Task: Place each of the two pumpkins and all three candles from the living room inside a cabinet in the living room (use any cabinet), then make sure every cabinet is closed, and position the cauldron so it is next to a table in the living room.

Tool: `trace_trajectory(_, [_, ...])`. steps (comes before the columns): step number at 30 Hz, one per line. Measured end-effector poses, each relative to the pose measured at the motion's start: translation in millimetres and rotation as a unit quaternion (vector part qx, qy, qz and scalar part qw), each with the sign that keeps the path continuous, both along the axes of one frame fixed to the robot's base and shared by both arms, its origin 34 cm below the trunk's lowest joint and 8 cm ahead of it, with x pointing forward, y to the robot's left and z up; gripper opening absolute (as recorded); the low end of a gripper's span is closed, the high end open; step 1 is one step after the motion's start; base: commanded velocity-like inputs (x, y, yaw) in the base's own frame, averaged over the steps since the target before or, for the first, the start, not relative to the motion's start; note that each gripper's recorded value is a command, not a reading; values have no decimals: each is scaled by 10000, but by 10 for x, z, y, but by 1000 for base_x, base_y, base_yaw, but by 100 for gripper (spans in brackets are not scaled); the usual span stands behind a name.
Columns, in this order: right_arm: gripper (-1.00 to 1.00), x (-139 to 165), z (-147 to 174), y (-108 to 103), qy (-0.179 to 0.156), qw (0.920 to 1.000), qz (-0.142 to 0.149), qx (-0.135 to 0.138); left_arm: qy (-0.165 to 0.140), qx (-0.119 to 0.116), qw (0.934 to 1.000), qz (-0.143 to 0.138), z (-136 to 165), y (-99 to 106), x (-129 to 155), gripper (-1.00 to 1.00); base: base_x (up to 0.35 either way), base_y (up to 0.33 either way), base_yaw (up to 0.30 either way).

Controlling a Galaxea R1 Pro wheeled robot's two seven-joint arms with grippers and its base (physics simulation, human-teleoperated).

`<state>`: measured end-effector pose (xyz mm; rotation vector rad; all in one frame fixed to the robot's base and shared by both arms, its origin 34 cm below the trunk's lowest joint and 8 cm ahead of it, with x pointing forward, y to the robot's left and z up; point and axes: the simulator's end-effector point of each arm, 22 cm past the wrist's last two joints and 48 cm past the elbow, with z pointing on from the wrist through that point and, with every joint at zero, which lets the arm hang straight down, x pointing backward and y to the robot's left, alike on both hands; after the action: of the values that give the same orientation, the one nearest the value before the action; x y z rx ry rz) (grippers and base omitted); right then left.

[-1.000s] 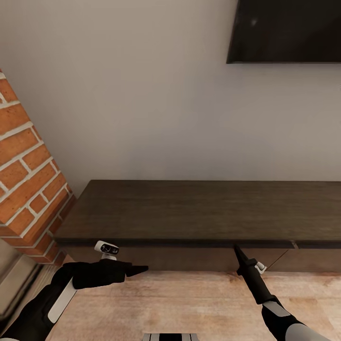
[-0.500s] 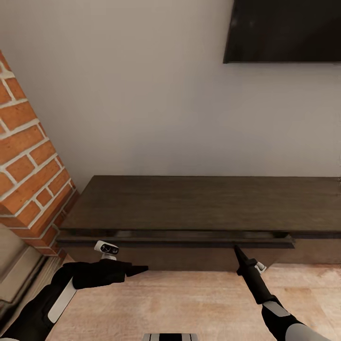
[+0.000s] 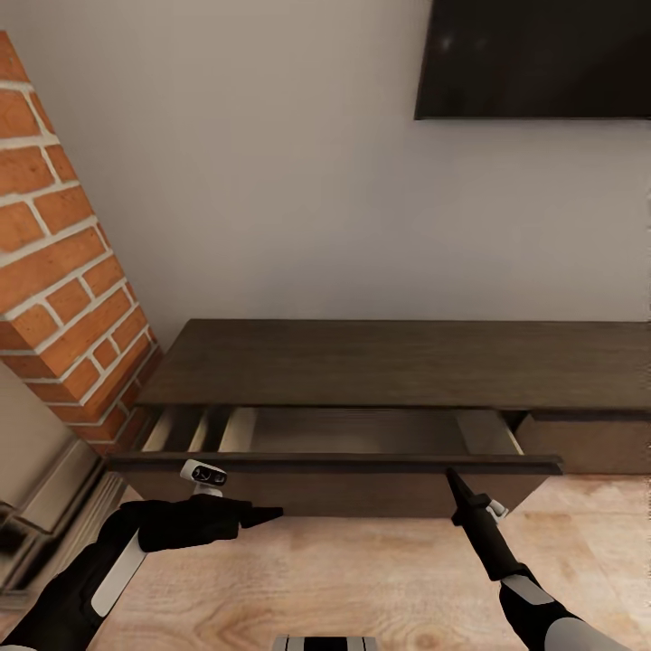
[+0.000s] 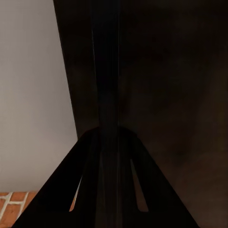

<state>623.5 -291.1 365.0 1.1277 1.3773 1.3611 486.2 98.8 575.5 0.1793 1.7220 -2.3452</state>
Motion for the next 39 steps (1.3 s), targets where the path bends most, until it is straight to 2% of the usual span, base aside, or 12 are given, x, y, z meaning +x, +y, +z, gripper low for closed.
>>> trace_trajectory(11, [-100,0,0,5,0,10000,9,-1,-1,0,10000,0,1,0,0,100,-251,0,0])
trace_trajectory(39, [-100,-1,3,8,-2,10000,16,-3,0,-1,10000,1,2,1,-1,100,-77,0,0])
